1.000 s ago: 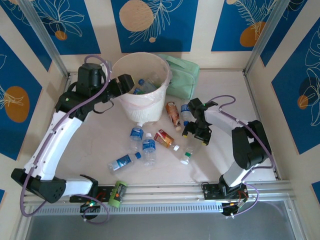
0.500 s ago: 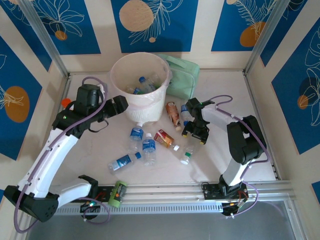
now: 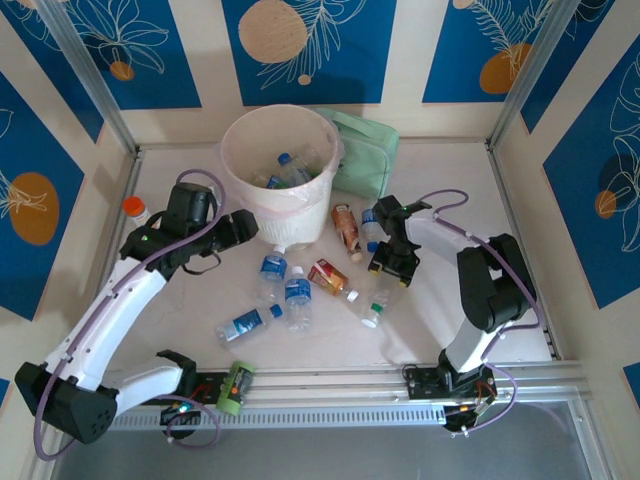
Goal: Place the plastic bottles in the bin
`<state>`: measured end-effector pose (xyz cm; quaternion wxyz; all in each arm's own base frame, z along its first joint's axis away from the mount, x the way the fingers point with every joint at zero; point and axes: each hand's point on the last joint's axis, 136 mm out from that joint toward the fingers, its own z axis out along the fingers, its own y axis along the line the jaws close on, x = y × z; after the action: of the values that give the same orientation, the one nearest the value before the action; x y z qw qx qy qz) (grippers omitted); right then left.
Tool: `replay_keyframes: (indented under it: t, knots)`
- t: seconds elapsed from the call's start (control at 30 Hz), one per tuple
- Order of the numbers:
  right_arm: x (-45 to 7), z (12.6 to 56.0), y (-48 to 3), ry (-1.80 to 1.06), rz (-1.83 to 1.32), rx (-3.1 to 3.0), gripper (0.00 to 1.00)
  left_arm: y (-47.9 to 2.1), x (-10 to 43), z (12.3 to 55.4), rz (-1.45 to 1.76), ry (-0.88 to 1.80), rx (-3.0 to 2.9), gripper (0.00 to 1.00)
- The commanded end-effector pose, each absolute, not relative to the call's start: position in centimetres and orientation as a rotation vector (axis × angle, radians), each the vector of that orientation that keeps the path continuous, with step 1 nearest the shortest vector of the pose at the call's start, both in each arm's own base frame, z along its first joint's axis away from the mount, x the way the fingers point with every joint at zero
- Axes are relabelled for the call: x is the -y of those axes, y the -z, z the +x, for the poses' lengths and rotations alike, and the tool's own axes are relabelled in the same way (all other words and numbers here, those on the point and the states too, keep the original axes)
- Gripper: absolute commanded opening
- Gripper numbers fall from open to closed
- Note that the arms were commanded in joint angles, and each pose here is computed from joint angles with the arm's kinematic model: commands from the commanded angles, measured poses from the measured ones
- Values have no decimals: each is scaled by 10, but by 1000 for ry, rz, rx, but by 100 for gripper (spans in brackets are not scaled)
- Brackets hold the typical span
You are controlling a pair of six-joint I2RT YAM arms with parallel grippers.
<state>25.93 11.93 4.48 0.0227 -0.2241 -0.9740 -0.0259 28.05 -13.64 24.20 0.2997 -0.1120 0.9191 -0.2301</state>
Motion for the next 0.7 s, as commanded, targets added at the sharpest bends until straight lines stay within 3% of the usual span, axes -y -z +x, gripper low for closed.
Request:
replay_keyframes:
  t: [0.0, 0.2, 0.47, 0.67]
  knots:
    - [-113, 258, -68, 108, -707, 3067, 58, -239, 135, 276, -325, 635, -2443, 79]
    - [-130, 286, -160, 424, -650, 3279, 56, -224, 130, 264, -338, 617, -2485, 77]
    - [-165, 336, -309, 1106, -554, 3401, 55, -199, 135, 254, -342, 609, -2556, 76]
    - [-196, 360, -380, 1471, -432, 3374, 55, -175, 146, 248, -319, 597, -2613, 76]
